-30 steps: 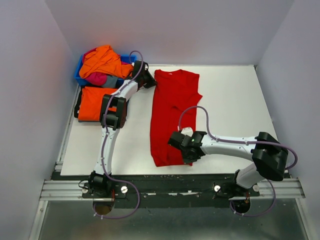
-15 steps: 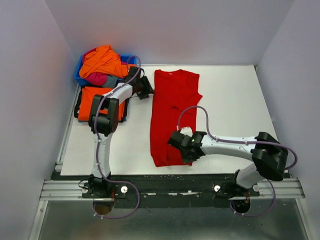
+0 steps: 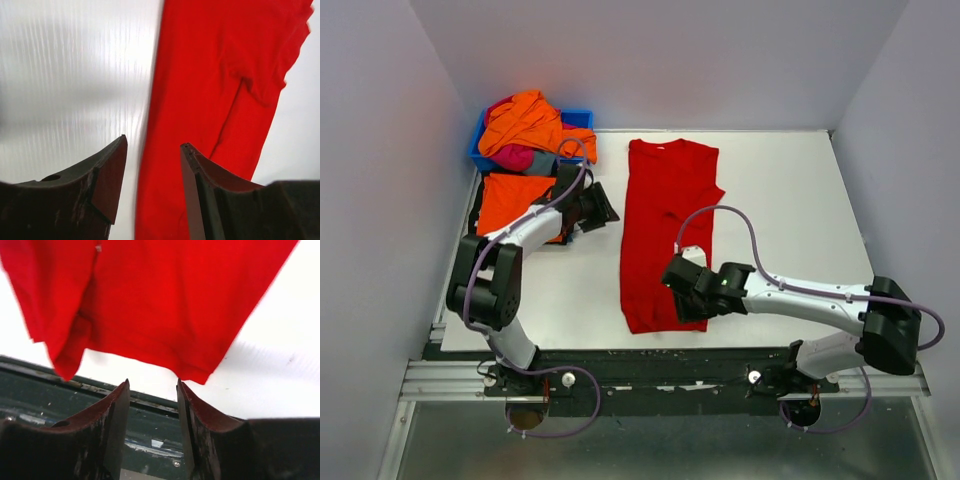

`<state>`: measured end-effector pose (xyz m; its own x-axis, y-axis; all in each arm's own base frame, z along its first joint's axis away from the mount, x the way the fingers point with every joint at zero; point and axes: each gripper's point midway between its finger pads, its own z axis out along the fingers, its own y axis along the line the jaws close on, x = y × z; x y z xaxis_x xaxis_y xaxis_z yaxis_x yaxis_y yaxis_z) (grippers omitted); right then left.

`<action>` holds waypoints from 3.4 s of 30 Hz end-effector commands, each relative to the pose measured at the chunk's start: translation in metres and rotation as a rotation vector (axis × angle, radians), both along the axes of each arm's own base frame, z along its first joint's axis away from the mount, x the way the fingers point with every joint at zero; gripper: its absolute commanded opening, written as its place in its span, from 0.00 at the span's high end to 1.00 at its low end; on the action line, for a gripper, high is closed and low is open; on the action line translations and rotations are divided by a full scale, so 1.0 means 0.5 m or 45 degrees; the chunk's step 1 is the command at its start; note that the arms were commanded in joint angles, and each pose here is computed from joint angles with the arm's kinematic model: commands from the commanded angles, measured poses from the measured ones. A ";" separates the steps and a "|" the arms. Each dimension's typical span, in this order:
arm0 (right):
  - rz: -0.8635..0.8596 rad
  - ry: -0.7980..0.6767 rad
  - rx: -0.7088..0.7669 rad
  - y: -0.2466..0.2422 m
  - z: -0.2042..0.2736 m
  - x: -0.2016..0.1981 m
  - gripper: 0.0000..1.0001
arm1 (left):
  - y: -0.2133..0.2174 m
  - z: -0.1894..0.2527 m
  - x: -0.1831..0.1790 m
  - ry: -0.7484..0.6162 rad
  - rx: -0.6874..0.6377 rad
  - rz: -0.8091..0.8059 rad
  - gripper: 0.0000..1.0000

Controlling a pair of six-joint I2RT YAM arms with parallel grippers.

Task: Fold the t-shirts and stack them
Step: Grab the bottom of the folded rectangular tshirt with both arms

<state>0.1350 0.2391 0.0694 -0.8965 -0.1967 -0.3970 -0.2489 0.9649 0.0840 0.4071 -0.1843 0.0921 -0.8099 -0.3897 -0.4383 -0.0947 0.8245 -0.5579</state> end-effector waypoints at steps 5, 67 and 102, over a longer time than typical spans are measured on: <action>0.160 0.053 0.462 0.162 0.063 -0.022 0.40 | 0.003 0.004 -0.045 -0.073 -0.013 0.041 0.41; 0.225 0.050 0.591 0.294 -0.066 0.236 0.99 | -0.100 -0.142 -0.529 0.277 0.017 -0.048 0.77; 0.082 0.106 0.692 0.162 0.008 0.147 0.62 | 0.012 -0.009 -0.399 0.040 0.187 -0.091 0.43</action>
<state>0.2335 0.3390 0.0777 -0.8897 -0.0710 -0.4509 -0.3463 0.7486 0.5654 0.1658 -0.1829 0.0763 -0.8879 -0.2651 -0.3759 -0.0982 0.9076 -0.4082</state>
